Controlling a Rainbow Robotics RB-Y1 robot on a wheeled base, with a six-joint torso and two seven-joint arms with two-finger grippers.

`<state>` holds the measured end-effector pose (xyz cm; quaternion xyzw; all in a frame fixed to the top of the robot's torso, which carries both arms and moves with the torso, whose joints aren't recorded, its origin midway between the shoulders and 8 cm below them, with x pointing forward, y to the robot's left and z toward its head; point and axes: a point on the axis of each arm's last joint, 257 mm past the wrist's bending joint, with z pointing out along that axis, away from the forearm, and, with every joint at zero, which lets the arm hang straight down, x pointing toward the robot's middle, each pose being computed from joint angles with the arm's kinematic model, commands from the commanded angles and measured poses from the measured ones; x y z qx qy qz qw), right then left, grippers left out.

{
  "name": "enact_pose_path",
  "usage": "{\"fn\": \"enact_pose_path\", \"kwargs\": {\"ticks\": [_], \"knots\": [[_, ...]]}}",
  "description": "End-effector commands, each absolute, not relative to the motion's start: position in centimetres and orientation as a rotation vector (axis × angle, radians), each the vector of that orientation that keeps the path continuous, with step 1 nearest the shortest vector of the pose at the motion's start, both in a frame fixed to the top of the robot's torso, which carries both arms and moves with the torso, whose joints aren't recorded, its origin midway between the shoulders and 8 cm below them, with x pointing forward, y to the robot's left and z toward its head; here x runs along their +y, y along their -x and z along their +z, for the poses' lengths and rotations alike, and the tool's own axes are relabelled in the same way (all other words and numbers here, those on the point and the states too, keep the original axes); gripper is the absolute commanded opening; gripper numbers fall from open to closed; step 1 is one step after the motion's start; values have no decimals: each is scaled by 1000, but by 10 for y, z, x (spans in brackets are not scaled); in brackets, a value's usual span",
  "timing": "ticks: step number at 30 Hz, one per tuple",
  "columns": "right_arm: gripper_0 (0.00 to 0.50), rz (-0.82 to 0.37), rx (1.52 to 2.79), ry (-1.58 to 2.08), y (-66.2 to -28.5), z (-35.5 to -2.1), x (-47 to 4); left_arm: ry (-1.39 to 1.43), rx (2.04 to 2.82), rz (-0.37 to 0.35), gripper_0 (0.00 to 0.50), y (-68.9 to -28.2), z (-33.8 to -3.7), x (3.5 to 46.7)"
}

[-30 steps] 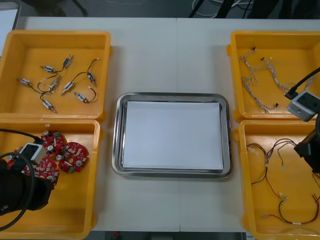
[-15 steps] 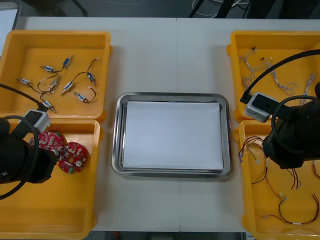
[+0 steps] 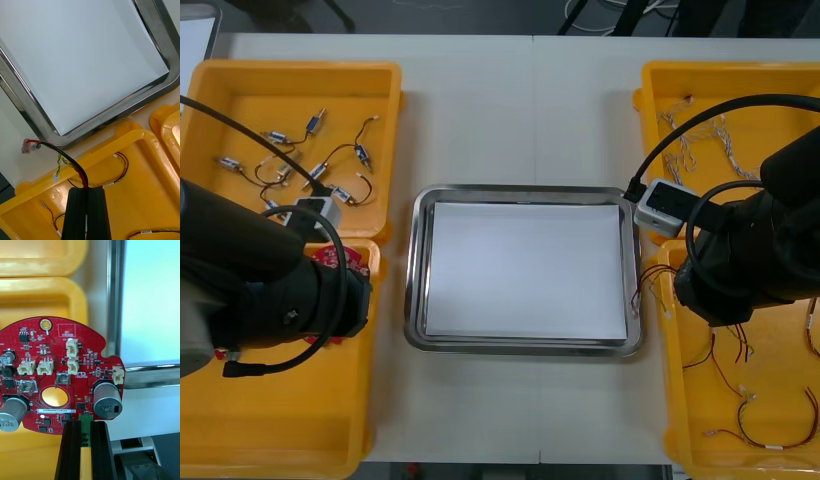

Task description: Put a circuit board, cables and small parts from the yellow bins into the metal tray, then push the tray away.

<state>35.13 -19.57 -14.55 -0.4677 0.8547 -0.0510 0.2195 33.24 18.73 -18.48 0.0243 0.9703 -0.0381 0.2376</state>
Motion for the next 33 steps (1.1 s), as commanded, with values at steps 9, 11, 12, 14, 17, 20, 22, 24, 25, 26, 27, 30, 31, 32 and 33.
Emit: {"fn": "enact_pose_path", "kwargs": {"ticks": [9, 11, 12, 14, 17, 20, 22, 24, 25, 26, 27, 30, 31, 32, 33], "knots": [[0, -195, 2357, 1274, -364, -136, -200, 32, 2617, -143, 0, -372, -193, 112], [0, -192, 2358, 1270, -364, -136, -200, 39, 2625, -140, 0, -377, -199, 103], [0, -192, 2360, 1268, -364, -136, -200, 37, 2625, -145, 0, -381, -203, 95], [0, -194, 2359, 1270, -364, -136, -200, 44, 2626, -145, 0, -384, -208, 87], [0, -195, 2364, 1267, -364, -136, -201, 48, 2630, -151, 0, -386, -217, 75], [0, -195, 2366, 1270, -363, -137, -201, 55, 2627, -164, 0, -390, -227, 63], [0, -194, 2367, 1273, -362, -138, -201, 60, 2635, -164, 0, -390, -236, 59], [0, -194, 2371, 1276, -361, -138, -202, 62, 2636, -160, 0, -391, -246, 54], [0, -195, 2370, 1274, -362, -138, -202, 64, 2635, -161, 0, -392, -248, 53], [0, -195, 2371, 1273, -362, -138, -202, 62, 2639, -163, 0, -392, -254, 49], [0, -199, 2375, 1271, -362, -138, -203, 68, 2639, -162, 0, -392, -259, 47], [0, -204, 2376, 1269, -362, -138, -204, 74, 2638, -159, 0, -393, -268, 43], [0, -207, 2377, 1270, -362, -138, -204, 80, 2638, -163, 0, -392, -271, 40], [0, -207, 2379, 1269, -362, -139, -205, 85, 2641, -164, 0, -392, -273, 39], [0, -208, 2378, 1271, -361, -138, -205, 88, 2640, -167, 0, -392, -273, 37]]}}
